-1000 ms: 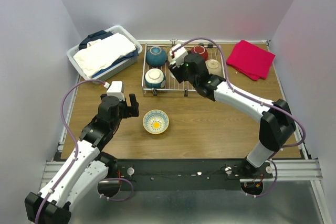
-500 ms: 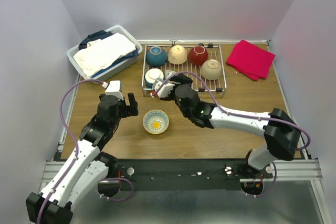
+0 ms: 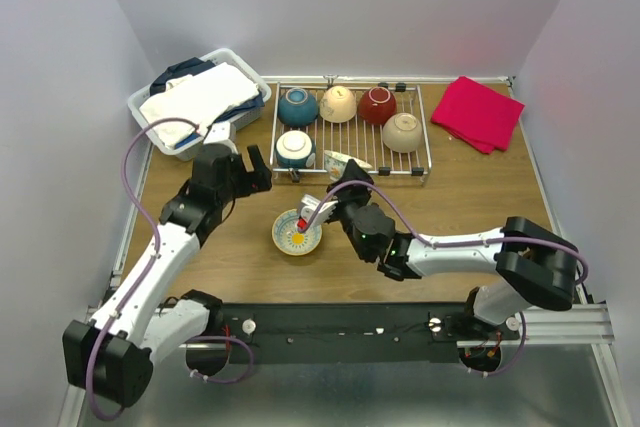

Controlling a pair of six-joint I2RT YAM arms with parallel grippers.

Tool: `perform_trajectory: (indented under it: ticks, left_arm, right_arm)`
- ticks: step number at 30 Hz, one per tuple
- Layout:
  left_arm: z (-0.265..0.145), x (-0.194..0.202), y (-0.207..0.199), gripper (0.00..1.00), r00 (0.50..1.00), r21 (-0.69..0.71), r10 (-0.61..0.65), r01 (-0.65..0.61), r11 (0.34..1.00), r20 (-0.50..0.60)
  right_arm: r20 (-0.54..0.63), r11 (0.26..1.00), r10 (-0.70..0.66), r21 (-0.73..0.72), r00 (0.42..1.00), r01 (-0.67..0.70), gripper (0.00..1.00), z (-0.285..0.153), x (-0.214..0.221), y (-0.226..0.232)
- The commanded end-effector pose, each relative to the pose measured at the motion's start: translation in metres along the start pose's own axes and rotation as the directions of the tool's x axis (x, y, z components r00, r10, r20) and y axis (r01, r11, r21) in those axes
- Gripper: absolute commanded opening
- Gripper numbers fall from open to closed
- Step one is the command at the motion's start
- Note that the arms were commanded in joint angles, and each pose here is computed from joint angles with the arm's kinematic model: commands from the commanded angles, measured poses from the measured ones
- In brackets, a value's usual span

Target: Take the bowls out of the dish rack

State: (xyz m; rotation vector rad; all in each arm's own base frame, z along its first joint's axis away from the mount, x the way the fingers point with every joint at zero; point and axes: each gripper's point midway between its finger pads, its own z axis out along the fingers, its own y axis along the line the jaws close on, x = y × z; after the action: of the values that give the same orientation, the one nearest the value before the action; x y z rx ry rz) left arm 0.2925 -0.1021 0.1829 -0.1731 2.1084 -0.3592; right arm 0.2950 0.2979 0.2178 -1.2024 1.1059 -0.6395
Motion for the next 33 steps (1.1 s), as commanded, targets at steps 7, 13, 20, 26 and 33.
perform_trajectory:
  ticks: [7, 13, 20, 26, 33]
  left_arm:
    - [0.0, -0.06, -0.057, 0.99, 0.973, 0.081, -0.111, 0.13, 0.988, -0.202]
    - [0.006, -0.065, -0.081, 0.99, 0.929, 0.098, -0.178, 0.22, 0.97, -0.326]
    - [0.015, -0.07, -0.105, 0.98, 0.887, 0.146, -0.215, 0.296, 0.944, -0.409]
    - [0.021, -0.053, -0.115, 0.96, 0.833, 0.146, -0.193, 0.309, 0.94, -0.519]
    - [0.027, -0.015, -0.125, 0.87, 0.759, 0.15, -0.134, 0.293, 0.944, -0.637]
  right_arm:
    - [0.08, 0.961, -0.032, 0.277, 0.996, 0.009, 0.47, -0.013, -0.01, -0.044]
    - [0.112, 0.957, -0.039, 0.291, 0.993, 0.005, 0.47, -0.008, -0.023, -0.042]
    - [0.152, 0.956, -0.075, 0.293, 0.985, 0.028, 0.48, -0.006, -0.042, -0.03]
    - [0.181, 0.954, -0.099, 0.297, 0.978, 0.041, 0.48, -0.007, -0.054, -0.024]
    - [0.186, 0.943, -0.129, 0.326, 0.974, 0.063, 0.49, -0.009, -0.064, -0.019]
